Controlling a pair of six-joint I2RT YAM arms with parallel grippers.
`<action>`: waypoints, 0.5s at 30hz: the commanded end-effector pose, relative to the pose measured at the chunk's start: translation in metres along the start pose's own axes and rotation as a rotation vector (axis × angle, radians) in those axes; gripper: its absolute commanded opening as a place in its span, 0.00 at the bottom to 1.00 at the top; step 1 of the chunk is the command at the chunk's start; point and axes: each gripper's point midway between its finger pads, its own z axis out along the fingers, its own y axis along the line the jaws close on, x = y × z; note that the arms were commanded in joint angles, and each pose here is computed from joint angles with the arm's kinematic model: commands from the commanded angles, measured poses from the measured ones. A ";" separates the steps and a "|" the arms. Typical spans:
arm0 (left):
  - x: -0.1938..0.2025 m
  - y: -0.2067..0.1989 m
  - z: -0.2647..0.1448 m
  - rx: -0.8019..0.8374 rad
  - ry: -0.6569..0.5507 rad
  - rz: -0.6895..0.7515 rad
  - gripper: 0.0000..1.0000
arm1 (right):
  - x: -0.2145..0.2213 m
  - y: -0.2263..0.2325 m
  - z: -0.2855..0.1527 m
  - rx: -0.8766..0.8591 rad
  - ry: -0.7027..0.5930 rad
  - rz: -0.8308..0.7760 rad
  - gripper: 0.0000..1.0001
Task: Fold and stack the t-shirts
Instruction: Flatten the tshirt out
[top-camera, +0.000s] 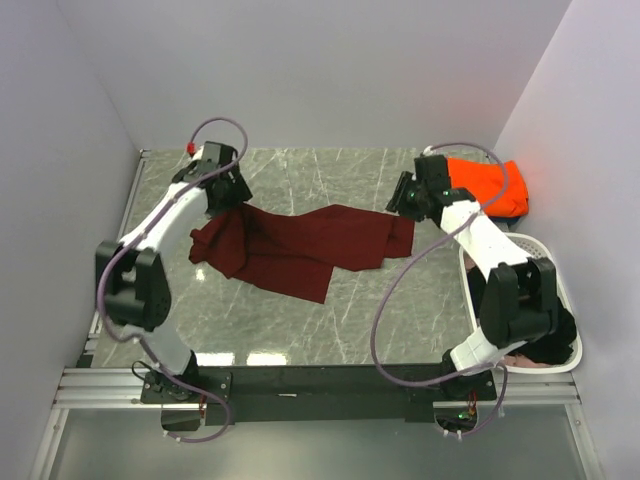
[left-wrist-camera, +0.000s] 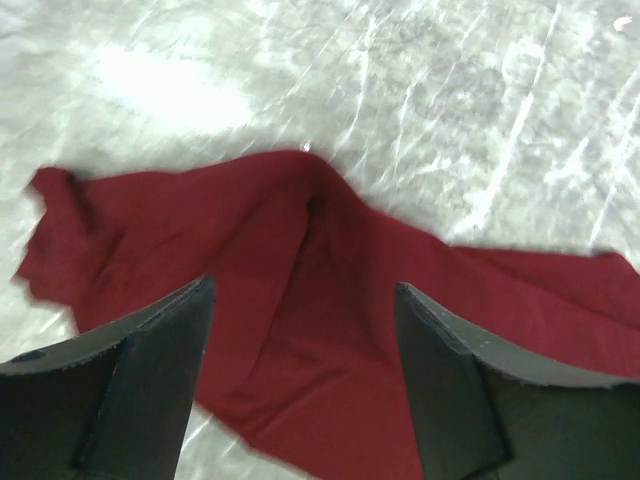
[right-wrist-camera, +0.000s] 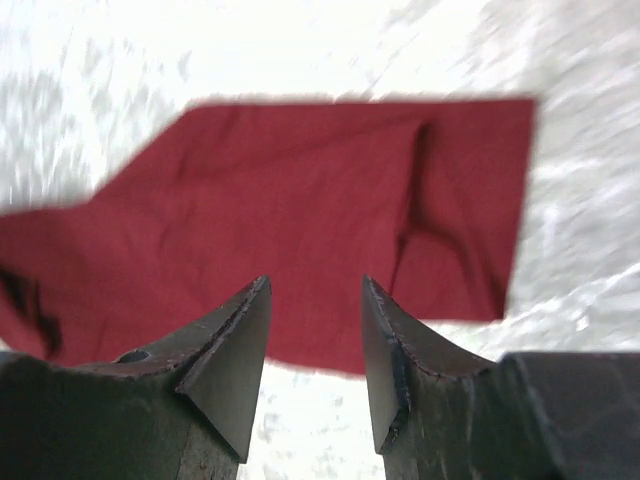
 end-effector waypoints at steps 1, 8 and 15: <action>-0.016 0.015 -0.046 0.040 -0.104 -0.052 0.78 | 0.015 0.029 -0.022 -0.124 -0.027 -0.101 0.48; 0.033 0.078 -0.076 0.063 -0.097 -0.133 0.74 | 0.097 0.031 -0.028 -0.207 0.089 -0.138 0.47; 0.083 0.110 -0.062 0.103 -0.071 -0.217 0.54 | 0.137 0.025 -0.029 -0.240 0.151 -0.142 0.45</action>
